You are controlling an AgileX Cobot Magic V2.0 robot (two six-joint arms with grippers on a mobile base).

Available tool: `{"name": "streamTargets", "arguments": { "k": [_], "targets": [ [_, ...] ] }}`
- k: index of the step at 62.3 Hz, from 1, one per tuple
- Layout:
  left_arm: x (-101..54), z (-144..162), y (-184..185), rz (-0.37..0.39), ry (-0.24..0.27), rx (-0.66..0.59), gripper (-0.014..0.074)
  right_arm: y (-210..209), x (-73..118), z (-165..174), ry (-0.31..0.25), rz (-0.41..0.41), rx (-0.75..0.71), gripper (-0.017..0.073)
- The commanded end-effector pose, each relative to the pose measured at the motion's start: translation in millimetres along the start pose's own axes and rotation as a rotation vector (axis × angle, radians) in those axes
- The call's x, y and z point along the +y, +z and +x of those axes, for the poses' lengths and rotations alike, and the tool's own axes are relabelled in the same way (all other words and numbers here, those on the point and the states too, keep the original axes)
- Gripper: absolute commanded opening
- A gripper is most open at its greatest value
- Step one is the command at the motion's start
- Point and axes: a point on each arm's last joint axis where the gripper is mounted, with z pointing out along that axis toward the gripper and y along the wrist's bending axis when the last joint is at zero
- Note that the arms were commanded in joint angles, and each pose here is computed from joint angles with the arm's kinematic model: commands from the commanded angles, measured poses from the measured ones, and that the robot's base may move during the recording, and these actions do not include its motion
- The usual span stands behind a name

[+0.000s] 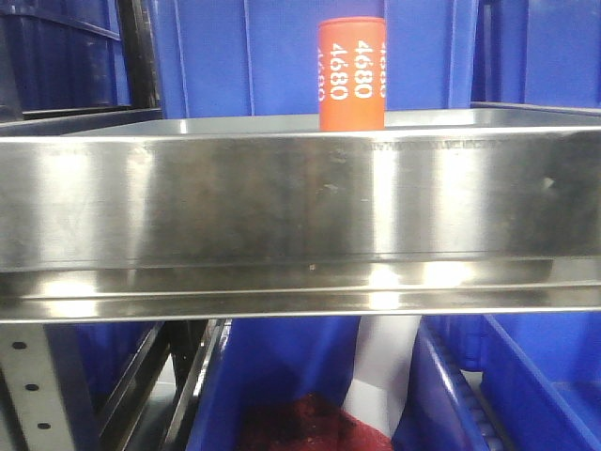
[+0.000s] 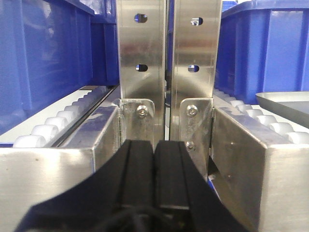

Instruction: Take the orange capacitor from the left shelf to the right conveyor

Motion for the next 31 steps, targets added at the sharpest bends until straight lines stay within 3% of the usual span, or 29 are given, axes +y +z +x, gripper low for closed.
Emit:
{"name": "streamTargets", "arguments": {
  "k": [1, 14, 20, 31],
  "targets": [
    [-0.1, -10, 0, 0.002, -0.006, -0.088, -0.0105, -2, 1.0, -8, -0.007, -0.012, -0.104, 0.0048],
    [-0.1, -10, 0, 0.002, -0.006, -0.088, -0.0105, -3, 1.9, -14, -0.001, -0.021, -0.171, 0.0048],
    [-0.1, -10, 0, 0.002, -0.006, -0.088, -0.0105, -7, 3.8, -29, 0.033, -0.049, -0.331, 0.0048],
    [-0.1, -10, 0, 0.002, -0.006, -0.088, -0.0105, -19, 7.1, -53, 0.039, -0.097, -0.632, 0.0048]
  ]
}}
